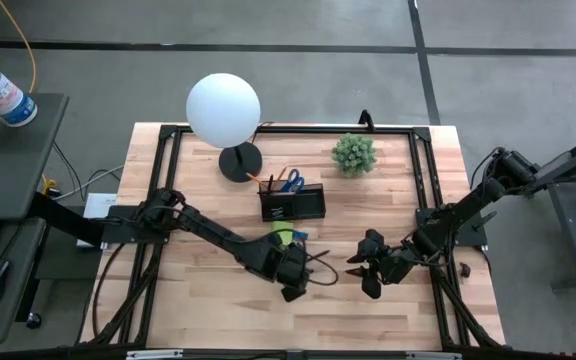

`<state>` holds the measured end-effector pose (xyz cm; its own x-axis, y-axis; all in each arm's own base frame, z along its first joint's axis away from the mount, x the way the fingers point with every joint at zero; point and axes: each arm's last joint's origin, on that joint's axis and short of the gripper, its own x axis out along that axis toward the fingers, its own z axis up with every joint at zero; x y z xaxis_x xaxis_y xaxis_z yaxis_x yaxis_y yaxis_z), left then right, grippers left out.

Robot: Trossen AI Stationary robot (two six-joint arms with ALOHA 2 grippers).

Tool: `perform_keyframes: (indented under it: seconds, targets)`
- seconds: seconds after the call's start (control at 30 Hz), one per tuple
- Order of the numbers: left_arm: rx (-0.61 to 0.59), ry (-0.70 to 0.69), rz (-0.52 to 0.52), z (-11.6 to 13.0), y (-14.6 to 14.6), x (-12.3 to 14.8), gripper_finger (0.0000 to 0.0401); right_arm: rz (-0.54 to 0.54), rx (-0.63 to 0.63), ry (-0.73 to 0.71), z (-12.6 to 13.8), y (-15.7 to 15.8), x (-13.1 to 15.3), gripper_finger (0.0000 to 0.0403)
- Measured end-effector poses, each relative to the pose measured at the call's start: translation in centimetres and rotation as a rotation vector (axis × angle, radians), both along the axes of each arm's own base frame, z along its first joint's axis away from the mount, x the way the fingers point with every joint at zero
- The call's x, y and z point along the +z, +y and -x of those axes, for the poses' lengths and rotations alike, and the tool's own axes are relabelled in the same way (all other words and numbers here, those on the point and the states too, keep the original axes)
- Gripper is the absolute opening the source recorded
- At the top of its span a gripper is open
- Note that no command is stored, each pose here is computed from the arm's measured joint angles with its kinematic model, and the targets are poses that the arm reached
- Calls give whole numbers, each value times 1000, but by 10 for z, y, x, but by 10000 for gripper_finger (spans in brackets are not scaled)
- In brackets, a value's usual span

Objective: Pick and place office supplies into organizer
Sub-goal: Put the black pen into the top left side of the desk organizer

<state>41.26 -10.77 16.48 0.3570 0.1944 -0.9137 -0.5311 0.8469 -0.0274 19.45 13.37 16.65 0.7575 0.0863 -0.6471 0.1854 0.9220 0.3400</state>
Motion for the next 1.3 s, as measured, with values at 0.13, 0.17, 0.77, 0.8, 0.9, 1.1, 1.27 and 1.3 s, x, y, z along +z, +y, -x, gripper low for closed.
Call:
perform_keyframes:
  seconds: [0.13, 0.17, 0.77, 0.8, 0.9, 1.1, 1.27, 1.3]
  targets:
    - [30, -28, -25, 9, -3, 20, 1, 7, -8, -5, 0, 0, 0, 138]
    - [47, -32, -39, 11, -2, 25, 1, 7, -9, -5, 0, 0, 0, 138]
    - [182, 22, -217, 87, 31, 125, 0, 48, -7, -13, 0, -1, 0, 138]
    - [178, 40, -210, 91, 36, 129, 0, 51, -6, -13, 0, -1, 0, 138]
    - [150, 113, -173, 100, 52, 137, 0, 59, 2, -16, 0, -1, 0, 138]
    - [91, 234, -84, 109, 87, 145, 0, 59, 2, -17, 0, -1, 0, 138]
    - [55, 293, 18, 112, 113, 154, 0, 56, 0, -23, 0, -1, 1, 138]
    - [60, 297, 17, 113, 117, 157, 0, 57, -2, -24, 0, -1, 1, 138]
